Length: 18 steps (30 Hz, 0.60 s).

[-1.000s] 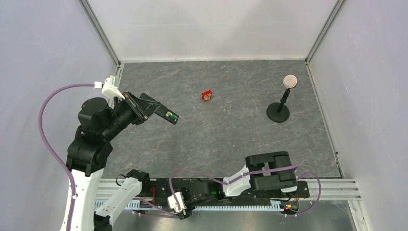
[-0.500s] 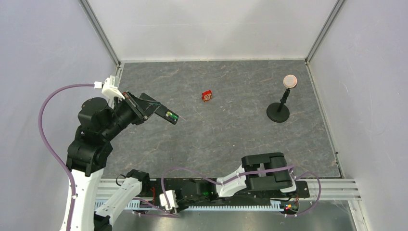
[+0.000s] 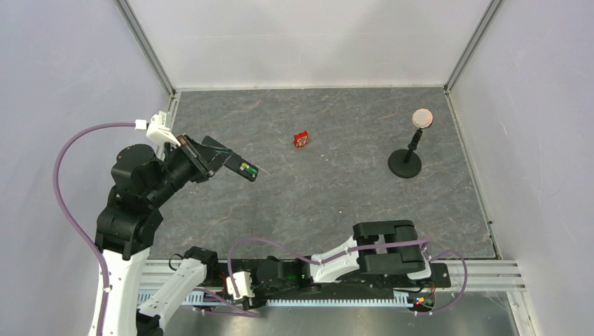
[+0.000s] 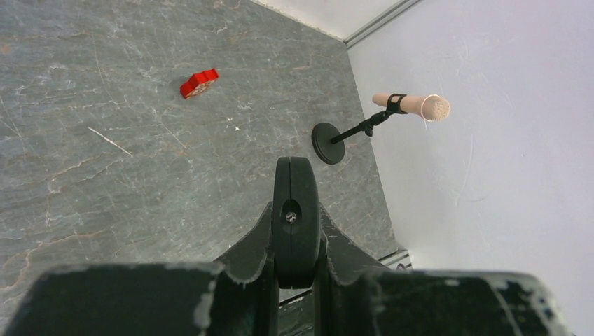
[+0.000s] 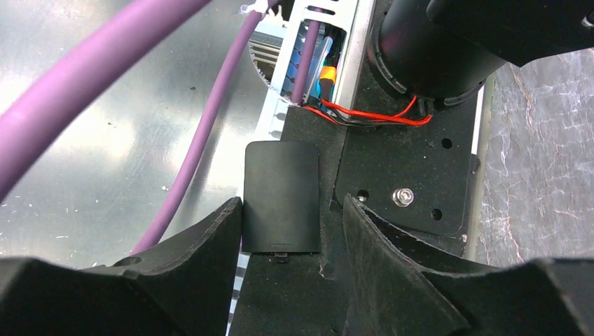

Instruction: Load the batteries into the remote control

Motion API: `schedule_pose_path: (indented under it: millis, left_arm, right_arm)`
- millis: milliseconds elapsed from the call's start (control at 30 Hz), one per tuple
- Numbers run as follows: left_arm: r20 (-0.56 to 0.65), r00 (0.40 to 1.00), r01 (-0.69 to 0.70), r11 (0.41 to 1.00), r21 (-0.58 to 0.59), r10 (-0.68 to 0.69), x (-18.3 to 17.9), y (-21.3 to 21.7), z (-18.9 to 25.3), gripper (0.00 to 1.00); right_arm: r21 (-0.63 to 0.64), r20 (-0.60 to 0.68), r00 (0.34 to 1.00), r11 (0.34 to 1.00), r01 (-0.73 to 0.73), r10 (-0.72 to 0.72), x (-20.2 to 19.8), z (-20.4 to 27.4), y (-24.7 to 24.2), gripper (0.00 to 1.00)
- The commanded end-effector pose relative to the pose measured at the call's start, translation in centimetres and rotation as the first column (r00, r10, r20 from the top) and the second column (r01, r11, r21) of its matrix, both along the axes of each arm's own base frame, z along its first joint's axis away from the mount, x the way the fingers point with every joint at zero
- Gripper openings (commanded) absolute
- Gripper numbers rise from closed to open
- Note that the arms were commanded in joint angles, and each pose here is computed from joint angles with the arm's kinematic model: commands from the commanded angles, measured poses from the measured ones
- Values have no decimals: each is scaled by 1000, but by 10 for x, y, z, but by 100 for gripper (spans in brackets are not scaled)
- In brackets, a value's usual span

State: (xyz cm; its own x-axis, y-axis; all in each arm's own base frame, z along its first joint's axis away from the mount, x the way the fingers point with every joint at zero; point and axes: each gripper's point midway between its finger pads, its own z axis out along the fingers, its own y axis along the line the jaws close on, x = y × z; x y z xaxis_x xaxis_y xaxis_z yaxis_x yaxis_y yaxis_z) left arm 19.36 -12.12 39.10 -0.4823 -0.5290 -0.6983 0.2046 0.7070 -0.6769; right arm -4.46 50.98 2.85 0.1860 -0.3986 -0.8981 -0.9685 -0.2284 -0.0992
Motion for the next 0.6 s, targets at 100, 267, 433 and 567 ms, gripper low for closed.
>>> schedule_pose_path:
  millis: [100, 267, 433, 567]
  left_arm:
    - [47, 999, 15, 1000, 26, -16, -4, 1, 6, 2]
    - [58, 998, 13, 1000, 25, -14, -6, 2, 9, 2]
    - [60, 998, 6, 1000, 26, -7, -7, 4, 7, 2]
    - [58, 998, 4, 1000, 25, -6, -8, 4, 6, 2]
  right_arm:
    - [-247, -90, 991, 962, -117, 97, -16, -53, -29, 54]
    - [-337, -109, 987, 930, -149, 119, -19, -70, -38, 54]
    - [-390, -110, 987, 908, -154, 120, -19, -81, -44, 48]
    - [-412, -79, 992, 903, -123, 99, -12, -84, -49, 39]
